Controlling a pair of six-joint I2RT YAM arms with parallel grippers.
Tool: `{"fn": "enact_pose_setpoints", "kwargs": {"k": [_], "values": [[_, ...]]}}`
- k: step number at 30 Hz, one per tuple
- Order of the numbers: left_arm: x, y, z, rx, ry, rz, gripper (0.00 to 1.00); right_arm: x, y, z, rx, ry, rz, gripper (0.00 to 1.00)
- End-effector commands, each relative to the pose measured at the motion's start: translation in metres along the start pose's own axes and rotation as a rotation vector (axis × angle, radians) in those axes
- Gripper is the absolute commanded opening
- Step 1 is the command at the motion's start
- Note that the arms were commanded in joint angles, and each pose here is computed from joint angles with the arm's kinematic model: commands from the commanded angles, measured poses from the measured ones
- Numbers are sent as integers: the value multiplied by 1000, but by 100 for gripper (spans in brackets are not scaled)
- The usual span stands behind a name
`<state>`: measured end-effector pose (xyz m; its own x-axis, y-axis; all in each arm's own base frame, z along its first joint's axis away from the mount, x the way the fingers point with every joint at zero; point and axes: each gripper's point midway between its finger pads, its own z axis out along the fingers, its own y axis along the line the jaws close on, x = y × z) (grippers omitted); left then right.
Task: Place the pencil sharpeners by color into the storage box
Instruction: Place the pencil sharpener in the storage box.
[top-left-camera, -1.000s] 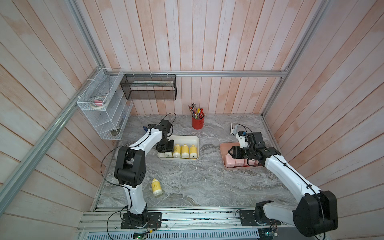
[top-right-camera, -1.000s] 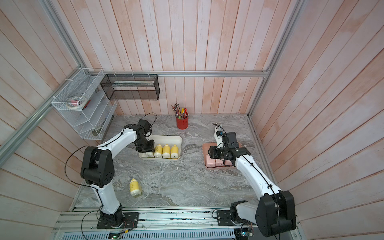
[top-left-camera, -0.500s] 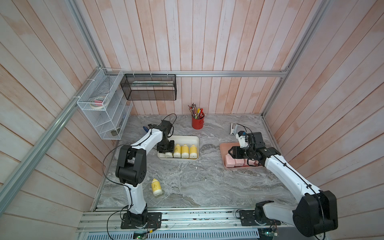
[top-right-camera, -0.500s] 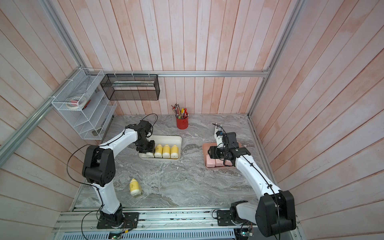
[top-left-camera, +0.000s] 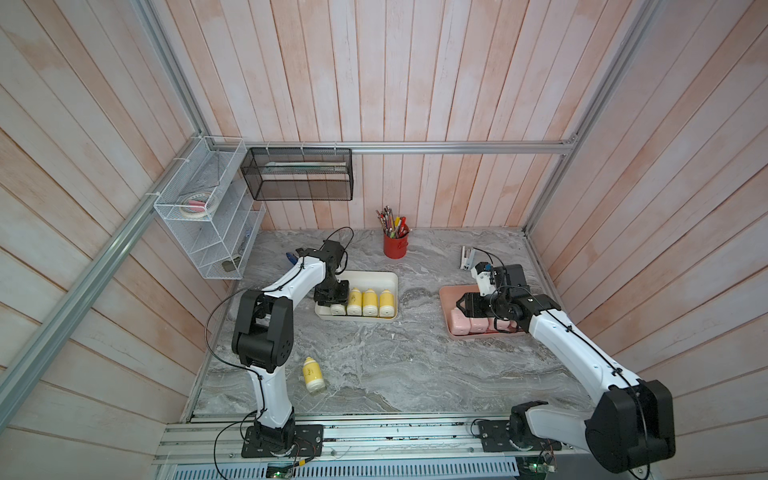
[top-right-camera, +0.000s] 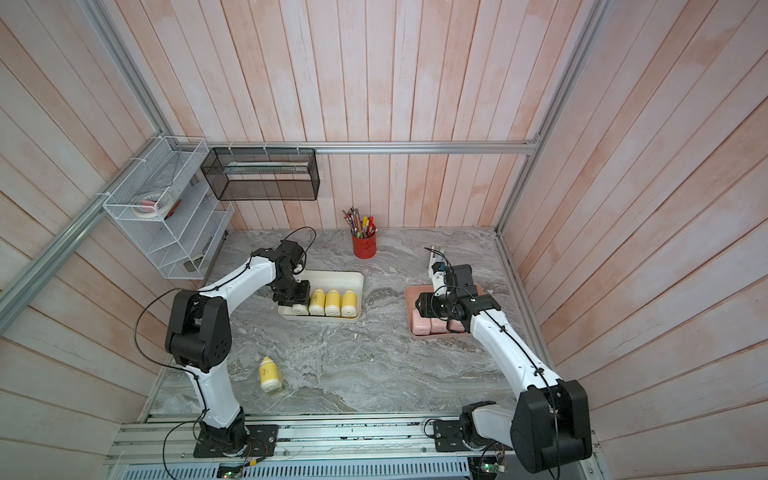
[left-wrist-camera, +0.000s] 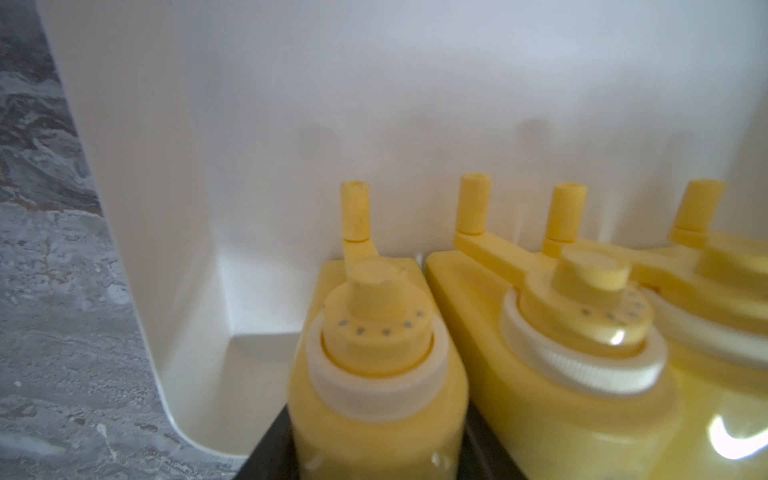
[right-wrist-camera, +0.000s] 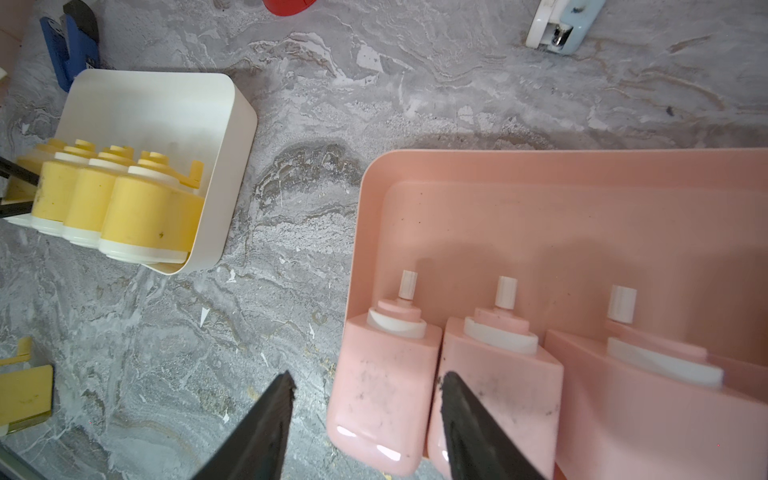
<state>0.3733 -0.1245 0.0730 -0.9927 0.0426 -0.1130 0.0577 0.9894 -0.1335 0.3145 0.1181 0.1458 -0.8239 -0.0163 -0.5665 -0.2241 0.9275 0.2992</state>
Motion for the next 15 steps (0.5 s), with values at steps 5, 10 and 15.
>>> {"fn": "enact_pose_setpoints", "kwargs": {"k": [5, 10, 15], "values": [[-7, -6, -4, 11, -12, 0, 54, 3, 1, 4, -3, 8, -1, 60], [-6, -6, -4, 11, -12, -2, 56, 4, 1, 3, -2, 7, 0, 60], [-7, -6, -6, 10, -15, 1, 57, 3, 1, 3, -4, 5, 0, 60]]}}
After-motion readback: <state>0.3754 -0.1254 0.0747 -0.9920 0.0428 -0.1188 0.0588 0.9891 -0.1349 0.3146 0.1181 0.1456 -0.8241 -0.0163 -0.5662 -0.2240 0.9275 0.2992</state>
